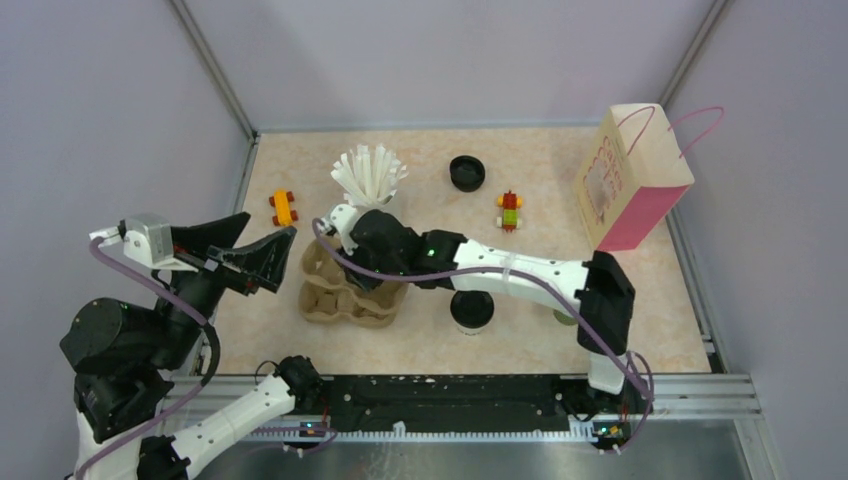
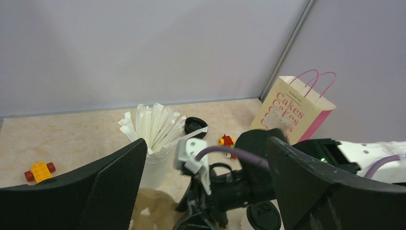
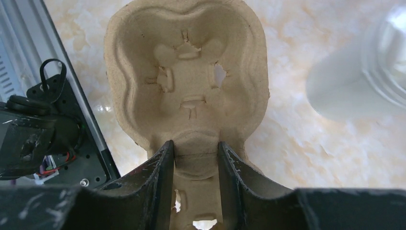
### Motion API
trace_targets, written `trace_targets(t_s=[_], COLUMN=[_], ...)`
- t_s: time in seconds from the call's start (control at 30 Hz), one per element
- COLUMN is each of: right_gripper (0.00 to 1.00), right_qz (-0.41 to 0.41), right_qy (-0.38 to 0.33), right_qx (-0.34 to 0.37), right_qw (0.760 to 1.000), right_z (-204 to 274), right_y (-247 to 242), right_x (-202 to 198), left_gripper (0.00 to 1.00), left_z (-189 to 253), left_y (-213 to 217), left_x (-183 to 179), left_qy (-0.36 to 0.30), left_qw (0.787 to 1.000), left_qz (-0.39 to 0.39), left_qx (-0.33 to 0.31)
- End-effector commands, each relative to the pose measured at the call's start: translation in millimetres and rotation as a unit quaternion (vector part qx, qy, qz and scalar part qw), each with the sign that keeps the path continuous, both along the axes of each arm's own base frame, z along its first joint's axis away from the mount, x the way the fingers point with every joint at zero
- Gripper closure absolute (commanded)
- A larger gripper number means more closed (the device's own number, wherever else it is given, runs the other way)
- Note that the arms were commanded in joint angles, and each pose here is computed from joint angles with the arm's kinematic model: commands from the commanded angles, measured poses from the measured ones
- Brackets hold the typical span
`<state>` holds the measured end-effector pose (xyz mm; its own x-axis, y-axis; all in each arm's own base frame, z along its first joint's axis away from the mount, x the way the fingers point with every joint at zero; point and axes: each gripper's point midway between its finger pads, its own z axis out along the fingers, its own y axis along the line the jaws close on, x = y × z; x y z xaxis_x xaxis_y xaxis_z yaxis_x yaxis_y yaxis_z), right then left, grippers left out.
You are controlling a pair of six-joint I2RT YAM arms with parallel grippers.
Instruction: Pack the takeout coffee
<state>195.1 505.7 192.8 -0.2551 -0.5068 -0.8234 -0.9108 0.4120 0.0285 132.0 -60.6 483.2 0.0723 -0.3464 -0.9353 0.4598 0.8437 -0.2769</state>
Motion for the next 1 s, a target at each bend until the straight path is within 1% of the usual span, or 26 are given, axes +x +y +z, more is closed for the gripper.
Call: trace_targets(t_s=[0.0,0.1,0.17,0.27,0.43,0.57,0.7,0.83,0.9,0.97], right_gripper=[0.69,0.71,0.72,0.71,0.71,0.71,0.70,0.69,0.69,0.69], right_qz=[-0.091,-0.120,-0.146,-0.207,-0.292,-0.360,-0.423,-0.487,-0.511,-0.533], right_qy=[0.015,0.021,0.017,0.005,-0.024,-0.062,-0.106,-0.166,-0.194,-0.215], right_qx=[0.036,0.031,0.015,-0.008,0.005,0.002,0.015,0.027,0.030,0.026], right_qw=[0.995,0.992,0.989,0.978,0.956,0.931,0.900,0.857,0.837,0.818], right_z=[47.4,56.5,60.0,68.0,103.3,134.5,179.0,230.3,251.8,269.1], right_y=[-45.8,-76.7,-101.3,-147.3,-218.5,-275.9,-328.6,-378.6,-401.6,-424.6], right_x=[18.4,19.4,22.3,35.0,60.9,91.1,121.7,151.2,163.1,171.7], left_gripper=[0.01,0.01,0.01,0.01,0.01,0.01,0.01,0.01,0.01,0.01], left_z=[-4.4,-11.2,-17.5,-30.4,-67.9,-110.7,-162.3,-209.8,-223.2,-226.8], left_y=[2.0,0.7,-0.9,-5.4,-25.6,-53.3,-83.1,-98.8,-102.1,-105.4], left_x=[1.8,5.8,9.8,17.0,32.6,46.6,62.9,73.7,77.2,78.0], left_qy=[-0.002,0.004,0.009,0.021,0.053,0.085,0.124,0.170,0.176,0.173], left_qw=[1.000,1.000,1.000,0.999,0.996,0.990,0.975,0.955,0.950,0.950], left_qz=[0.008,0.013,0.018,0.023,0.012,-0.018,-0.053,-0.070,-0.072,-0.078], left_qx=[0.005,0.014,0.023,0.037,0.069,0.110,0.179,0.234,0.247,0.248])
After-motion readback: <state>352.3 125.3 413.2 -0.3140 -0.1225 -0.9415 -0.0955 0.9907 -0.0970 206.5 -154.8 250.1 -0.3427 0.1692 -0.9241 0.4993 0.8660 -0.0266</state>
